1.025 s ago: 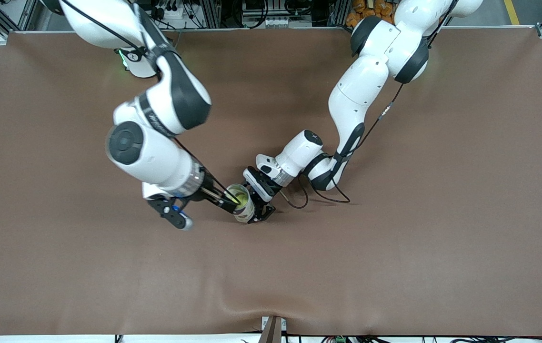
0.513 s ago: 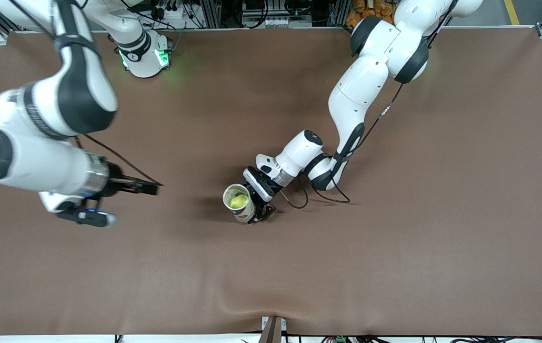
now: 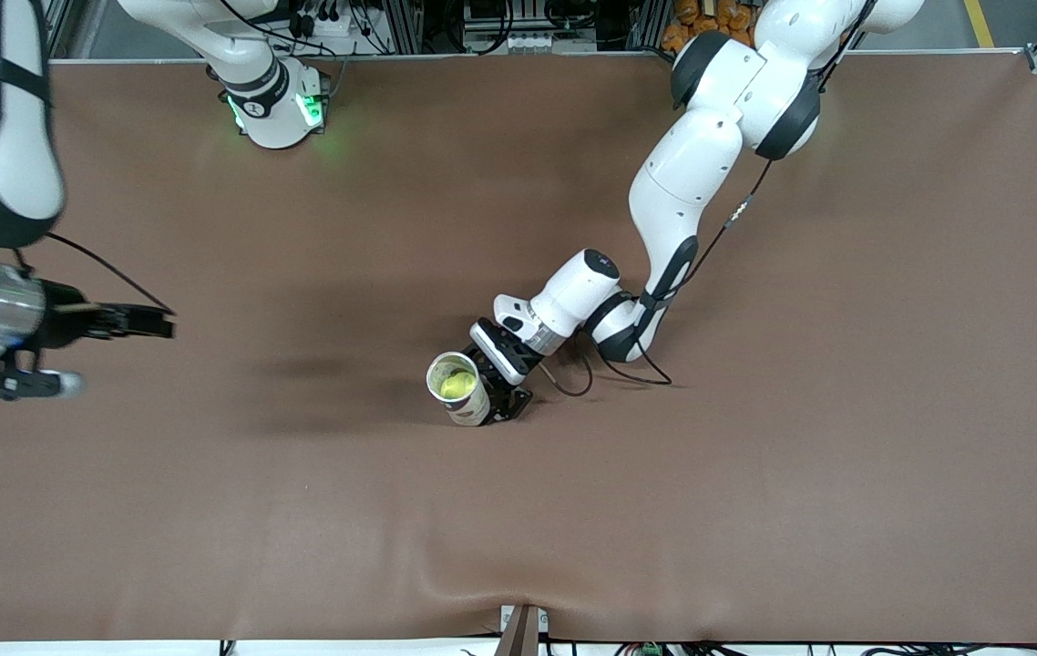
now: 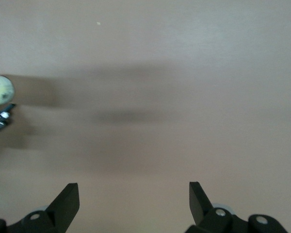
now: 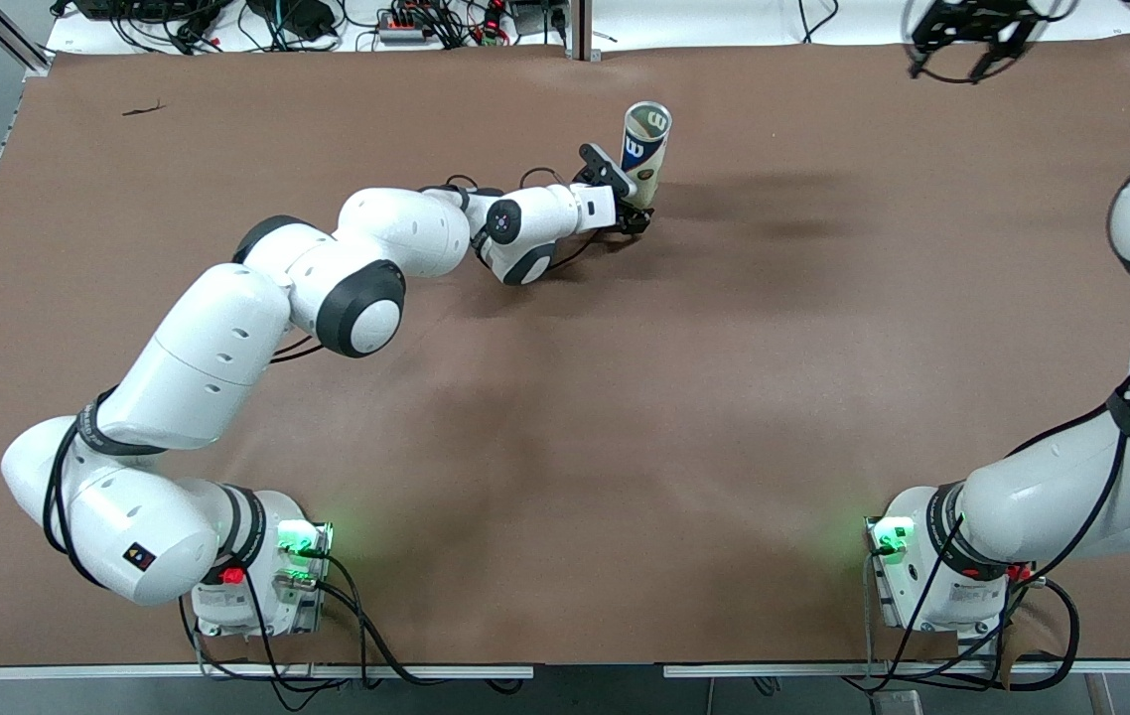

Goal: Insert tennis ball vertically with right arm
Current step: 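Open the right gripper and withdraw it from the can, then set the can upright on the table and open the left gripper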

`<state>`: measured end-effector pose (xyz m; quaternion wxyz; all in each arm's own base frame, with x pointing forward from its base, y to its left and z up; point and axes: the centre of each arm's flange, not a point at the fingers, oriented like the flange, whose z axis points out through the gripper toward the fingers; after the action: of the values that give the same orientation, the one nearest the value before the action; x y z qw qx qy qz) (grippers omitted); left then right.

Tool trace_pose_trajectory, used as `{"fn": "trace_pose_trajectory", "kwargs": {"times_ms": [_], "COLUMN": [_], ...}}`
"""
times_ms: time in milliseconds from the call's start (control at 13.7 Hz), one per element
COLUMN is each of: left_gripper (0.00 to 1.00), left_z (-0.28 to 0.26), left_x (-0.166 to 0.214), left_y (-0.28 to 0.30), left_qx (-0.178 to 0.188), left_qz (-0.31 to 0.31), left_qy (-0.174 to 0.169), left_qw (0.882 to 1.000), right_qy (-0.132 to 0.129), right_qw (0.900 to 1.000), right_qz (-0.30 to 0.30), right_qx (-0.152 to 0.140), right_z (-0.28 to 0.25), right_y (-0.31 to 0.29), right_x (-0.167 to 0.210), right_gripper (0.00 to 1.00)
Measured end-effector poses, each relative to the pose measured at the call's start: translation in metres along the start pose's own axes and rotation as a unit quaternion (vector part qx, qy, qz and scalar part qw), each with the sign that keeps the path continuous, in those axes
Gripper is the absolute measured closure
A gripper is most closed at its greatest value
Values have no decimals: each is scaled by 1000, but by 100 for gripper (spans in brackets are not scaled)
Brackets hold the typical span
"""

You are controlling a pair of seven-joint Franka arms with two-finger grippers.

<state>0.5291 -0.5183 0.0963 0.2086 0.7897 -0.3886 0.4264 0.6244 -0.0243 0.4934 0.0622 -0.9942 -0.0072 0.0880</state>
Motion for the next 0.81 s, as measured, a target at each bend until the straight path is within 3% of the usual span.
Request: {"fn": "trace_pose_trajectory", "kwargs": {"times_ms": [293,806], "left_gripper": [0,0], "left_z": [-19,-101], "left_x": [-4,6], "left_y": [3,-50], "left_qx": [-5,14], "left_qz": [-20,-80], "left_qy": [-25,-63], "left_qw": [999,995], "right_qy": [24,28], "right_qw": [999,998], "right_qz": [-28,-39], "right_qx": [-13,-42], "right_z": [-42,-106], "right_y": [21,4], "right_x": [-32,-101], "right_gripper": [0,0]}}
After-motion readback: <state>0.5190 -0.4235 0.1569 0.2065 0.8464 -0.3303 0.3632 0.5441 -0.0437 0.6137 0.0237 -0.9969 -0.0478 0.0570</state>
